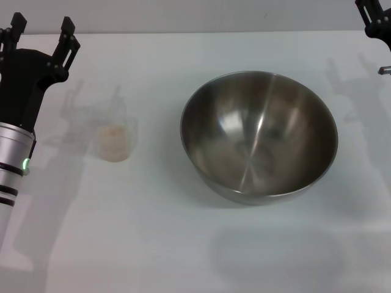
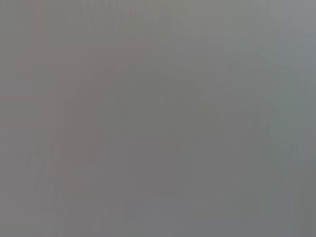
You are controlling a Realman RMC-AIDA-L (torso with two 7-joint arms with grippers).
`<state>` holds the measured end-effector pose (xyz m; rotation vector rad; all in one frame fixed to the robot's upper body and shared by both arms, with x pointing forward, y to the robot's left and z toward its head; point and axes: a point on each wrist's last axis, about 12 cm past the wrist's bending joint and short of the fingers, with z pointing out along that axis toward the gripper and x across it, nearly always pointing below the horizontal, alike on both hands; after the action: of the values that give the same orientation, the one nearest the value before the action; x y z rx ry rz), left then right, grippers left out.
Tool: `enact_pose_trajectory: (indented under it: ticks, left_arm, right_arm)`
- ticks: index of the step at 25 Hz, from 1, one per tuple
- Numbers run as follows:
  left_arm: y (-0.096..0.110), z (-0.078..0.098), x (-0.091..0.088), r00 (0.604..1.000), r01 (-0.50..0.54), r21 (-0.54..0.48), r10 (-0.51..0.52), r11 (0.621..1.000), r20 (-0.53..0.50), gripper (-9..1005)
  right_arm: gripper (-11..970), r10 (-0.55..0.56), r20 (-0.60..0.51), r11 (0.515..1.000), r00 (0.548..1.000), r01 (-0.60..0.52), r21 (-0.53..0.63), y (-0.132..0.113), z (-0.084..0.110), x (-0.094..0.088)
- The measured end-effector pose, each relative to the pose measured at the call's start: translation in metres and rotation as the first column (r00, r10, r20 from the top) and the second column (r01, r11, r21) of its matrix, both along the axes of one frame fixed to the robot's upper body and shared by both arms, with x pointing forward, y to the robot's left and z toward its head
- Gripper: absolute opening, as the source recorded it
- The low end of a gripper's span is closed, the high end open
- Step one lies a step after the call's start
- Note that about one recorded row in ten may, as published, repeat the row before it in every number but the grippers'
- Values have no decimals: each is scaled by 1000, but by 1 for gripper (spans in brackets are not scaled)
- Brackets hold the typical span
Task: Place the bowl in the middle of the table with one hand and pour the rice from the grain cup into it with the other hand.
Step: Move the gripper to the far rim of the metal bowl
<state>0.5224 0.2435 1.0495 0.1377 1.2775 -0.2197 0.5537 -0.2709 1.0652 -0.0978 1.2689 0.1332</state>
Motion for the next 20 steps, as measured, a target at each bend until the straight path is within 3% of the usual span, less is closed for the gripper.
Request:
enact_pose_trajectory:
  ticks: [14, 20]
  left_arm:
    - [0, 0, 1, 1000, 0, 1, 0, 1000, -1, 830]
    - [0, 0, 1, 1000, 0, 2, 0, 1000, -1, 831]
  right_arm:
    - [694, 6, 2, 1000, 1000, -6, 2, 2, 2, 2]
    - [694, 7, -39, 1000, 999, -7, 1, 4, 2, 12]
